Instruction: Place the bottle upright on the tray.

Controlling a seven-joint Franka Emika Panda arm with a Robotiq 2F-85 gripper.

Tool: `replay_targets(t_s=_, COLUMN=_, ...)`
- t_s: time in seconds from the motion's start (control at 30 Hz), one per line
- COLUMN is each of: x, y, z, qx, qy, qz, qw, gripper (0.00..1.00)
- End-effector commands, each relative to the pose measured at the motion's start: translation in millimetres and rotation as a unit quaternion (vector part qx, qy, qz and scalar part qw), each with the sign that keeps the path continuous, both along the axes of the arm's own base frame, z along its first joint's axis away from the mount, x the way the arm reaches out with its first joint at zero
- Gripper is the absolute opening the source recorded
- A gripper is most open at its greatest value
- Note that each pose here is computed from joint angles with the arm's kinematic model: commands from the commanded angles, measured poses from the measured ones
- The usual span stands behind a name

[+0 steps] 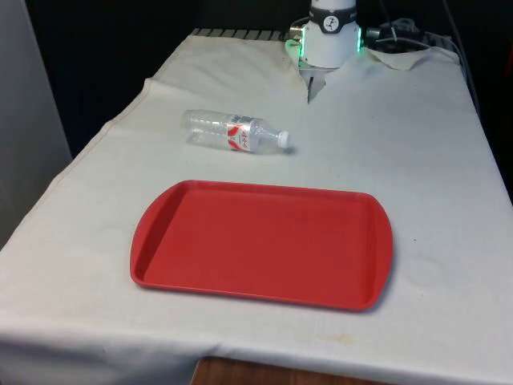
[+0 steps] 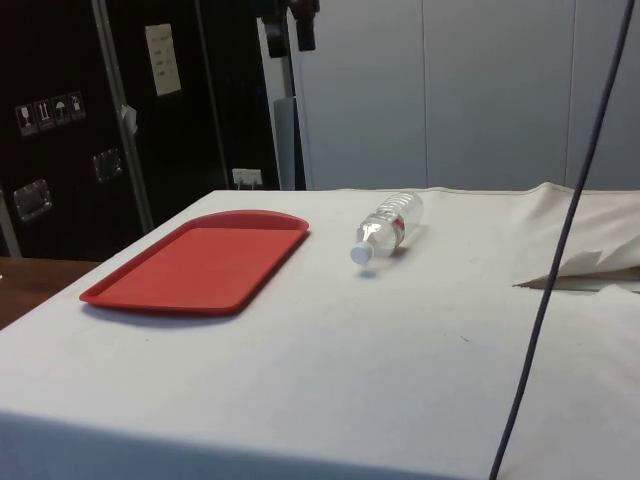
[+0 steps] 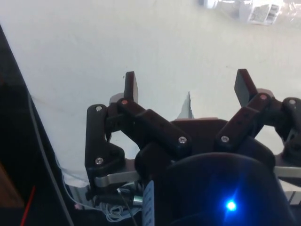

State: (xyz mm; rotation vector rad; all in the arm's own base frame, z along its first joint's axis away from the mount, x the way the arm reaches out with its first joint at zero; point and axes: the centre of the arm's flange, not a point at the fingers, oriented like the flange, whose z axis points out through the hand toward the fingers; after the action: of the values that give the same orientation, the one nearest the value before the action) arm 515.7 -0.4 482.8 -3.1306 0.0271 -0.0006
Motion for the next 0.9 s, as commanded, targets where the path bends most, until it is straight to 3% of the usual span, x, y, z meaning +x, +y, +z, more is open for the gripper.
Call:
replay_targets(t_s=0.0, x=-3.2, y=-0.5, z=1, qx=-0.004, qy=-0.008, qz=-0.002, qw=0.99996, gripper=1.00)
replay_targets(t_s=0.27, x=-20.9, y=-0.8, z=2, qx=-0.006, qy=-0.021, qz=0.002, qw=0.99976, gripper=1.00)
replay_targets(t_s=0.3, x=-18.3, y=-1.0, z=1, qx=-0.002, qy=-0.013, qz=0.004, qw=0.99990, gripper=1.00)
replay_targets(t_s=0.33, x=-22.7, y=-1.4, z=2, qx=-0.006, qy=-0.022, qz=0.002, qw=0.99973, gripper=1.00)
replay_targets(t_s=0.53, x=-35.3, y=-5.3, z=-1, qx=-0.007, qy=-0.030, qz=0.005, qw=0.99950, gripper=1.00)
replay_targets(t_s=0.6, x=-34.9, y=-4.3, z=-2, qx=-0.004, qy=-0.024, qz=0.006, qw=0.99968, gripper=1.00)
replay_targets(t_s=0.63, x=-40.1, y=-9.0, z=-3, qx=-0.008, qy=-0.032, qz=0.005, qw=0.99944, gripper=1.00)
replay_targets(t_s=0.87, x=-49.4, y=-21.5, z=-10, qx=-0.007, qy=-0.034, qz=0.005, qw=0.99937, gripper=1.00)
